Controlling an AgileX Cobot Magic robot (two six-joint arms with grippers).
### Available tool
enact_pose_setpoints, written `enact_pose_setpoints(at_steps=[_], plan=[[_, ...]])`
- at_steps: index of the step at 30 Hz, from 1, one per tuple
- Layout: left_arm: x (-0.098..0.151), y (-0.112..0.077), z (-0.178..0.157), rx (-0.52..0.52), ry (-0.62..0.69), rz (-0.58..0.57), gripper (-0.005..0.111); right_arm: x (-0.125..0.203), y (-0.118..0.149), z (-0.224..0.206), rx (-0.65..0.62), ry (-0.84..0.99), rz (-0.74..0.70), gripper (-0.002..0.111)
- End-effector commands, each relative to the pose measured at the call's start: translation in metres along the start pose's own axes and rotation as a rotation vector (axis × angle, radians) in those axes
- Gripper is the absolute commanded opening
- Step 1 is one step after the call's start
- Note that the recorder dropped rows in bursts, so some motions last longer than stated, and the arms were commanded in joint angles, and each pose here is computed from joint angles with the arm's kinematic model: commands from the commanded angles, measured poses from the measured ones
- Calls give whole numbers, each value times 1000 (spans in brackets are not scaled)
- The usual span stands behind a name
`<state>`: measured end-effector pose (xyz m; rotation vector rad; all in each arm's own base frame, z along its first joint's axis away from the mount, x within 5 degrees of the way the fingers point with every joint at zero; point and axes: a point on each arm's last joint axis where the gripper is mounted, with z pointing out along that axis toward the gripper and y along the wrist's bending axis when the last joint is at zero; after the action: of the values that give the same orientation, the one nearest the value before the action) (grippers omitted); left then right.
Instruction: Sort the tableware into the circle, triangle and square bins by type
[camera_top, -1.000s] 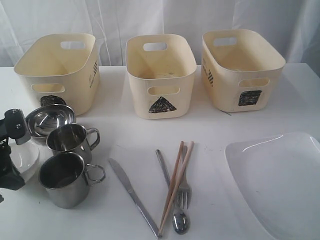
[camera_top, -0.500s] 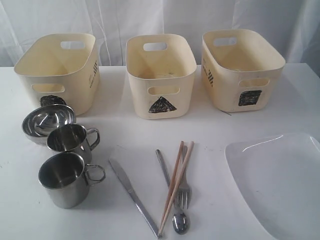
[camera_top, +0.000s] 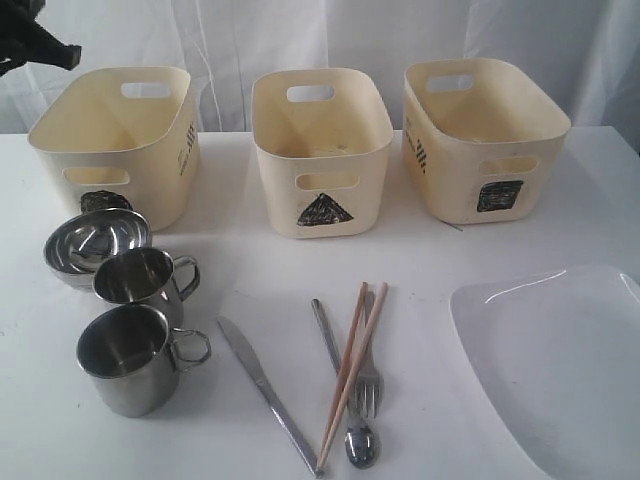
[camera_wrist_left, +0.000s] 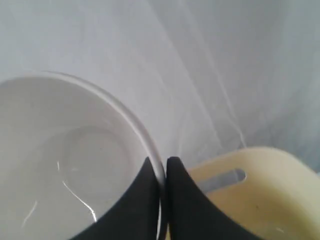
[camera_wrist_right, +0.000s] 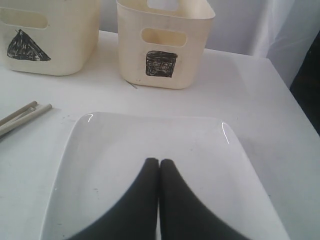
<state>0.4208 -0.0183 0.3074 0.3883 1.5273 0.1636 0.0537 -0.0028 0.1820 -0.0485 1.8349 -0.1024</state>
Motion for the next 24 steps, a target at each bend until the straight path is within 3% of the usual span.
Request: enact_pose_setpoints(at_steps=[1, 5, 12, 19, 20, 24], plan=[[36, -1, 47, 9, 207, -218, 0, 0, 0, 0, 6, -8, -4, 0], [33, -17, 65, 194, 118, -98, 0, 0, 0, 0, 6, -8, -4, 0], [59, -41, 74, 352, 212, -204, 3, 0, 0, 0, 6, -8, -4, 0], [56, -55, 70, 498, 203, -387, 43, 0, 0, 0, 6, -8, -4, 0], [54, -56, 69, 512, 213, -465, 53, 0, 0, 0, 6, -8, -4, 0], [35, -54, 63, 549, 190, -559, 59, 0, 0, 0, 6, -8, -4, 0]])
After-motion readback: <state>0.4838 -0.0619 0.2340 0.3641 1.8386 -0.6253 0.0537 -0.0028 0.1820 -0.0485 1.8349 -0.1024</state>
